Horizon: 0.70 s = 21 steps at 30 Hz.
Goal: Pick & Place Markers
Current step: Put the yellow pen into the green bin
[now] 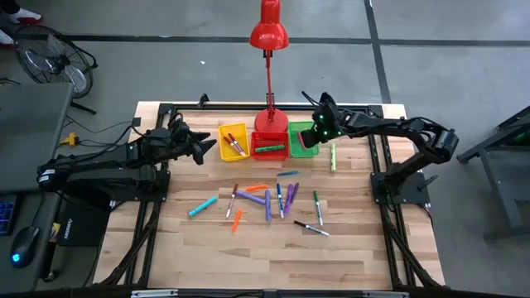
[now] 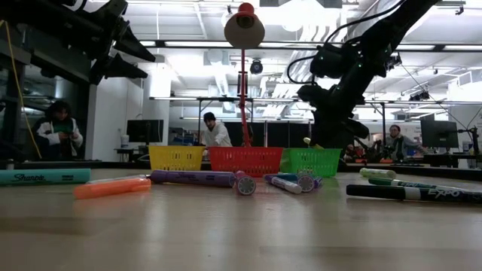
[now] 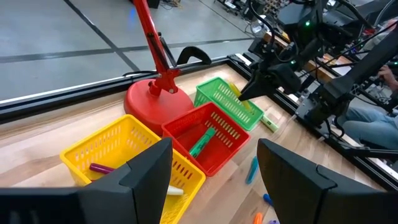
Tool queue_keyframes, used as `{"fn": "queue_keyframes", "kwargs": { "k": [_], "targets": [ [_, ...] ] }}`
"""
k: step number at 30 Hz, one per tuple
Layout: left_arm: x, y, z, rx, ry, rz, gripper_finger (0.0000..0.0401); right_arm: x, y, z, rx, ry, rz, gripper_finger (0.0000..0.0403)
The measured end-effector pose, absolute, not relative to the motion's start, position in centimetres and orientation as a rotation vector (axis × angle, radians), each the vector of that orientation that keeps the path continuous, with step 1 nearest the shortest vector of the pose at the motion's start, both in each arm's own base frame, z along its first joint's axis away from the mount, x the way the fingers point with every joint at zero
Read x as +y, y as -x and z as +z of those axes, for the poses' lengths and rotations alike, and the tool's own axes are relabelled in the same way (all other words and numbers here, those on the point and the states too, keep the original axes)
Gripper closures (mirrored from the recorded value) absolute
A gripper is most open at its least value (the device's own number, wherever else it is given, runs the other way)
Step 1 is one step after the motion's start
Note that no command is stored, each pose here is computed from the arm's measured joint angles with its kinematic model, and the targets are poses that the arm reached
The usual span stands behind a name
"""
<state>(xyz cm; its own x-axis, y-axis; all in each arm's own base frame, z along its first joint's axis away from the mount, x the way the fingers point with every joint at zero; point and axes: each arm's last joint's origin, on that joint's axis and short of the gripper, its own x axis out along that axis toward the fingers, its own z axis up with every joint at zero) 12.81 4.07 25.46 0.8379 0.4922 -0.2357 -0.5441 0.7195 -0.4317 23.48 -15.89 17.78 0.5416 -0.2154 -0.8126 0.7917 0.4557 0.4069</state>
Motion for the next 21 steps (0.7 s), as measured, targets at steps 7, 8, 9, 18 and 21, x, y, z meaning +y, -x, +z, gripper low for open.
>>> {"fn": "queue_keyframes", "kwargs": {
  "k": [7, 8, 9, 18, 21],
  "targets": [
    [4.06, -12.8, 25.4, 0.113, 0.51, 0.576, 0.0169, -15.87, -23.5, 17.79, 0.768, -0.875, -0.683, 0.0347],
    [4.06, -12.8, 25.39, 0.114, 0.51, 0.576, 0.0169, -15.87, -23.5, 17.79, 0.768, -0.875, -0.682, 0.0344],
    [4.06, -12.8, 25.39, 0.114, 0.51, 0.576, 0.0169, -15.86, -23.5, 17.79, 0.768, -0.875, -0.681, 0.0342],
    [4.06, -12.8, 25.38, 0.115, 0.51, 0.576, 0.0169, -15.85, -23.51, 17.79, 0.768, -0.876, -0.678, 0.0327],
    [4.06, -12.8, 25.38, 0.115, 0.51, 0.576, 0.0169, -15.85, -23.51, 17.8, 0.769, -0.873, -0.677, 0.0318]
  ]
}}
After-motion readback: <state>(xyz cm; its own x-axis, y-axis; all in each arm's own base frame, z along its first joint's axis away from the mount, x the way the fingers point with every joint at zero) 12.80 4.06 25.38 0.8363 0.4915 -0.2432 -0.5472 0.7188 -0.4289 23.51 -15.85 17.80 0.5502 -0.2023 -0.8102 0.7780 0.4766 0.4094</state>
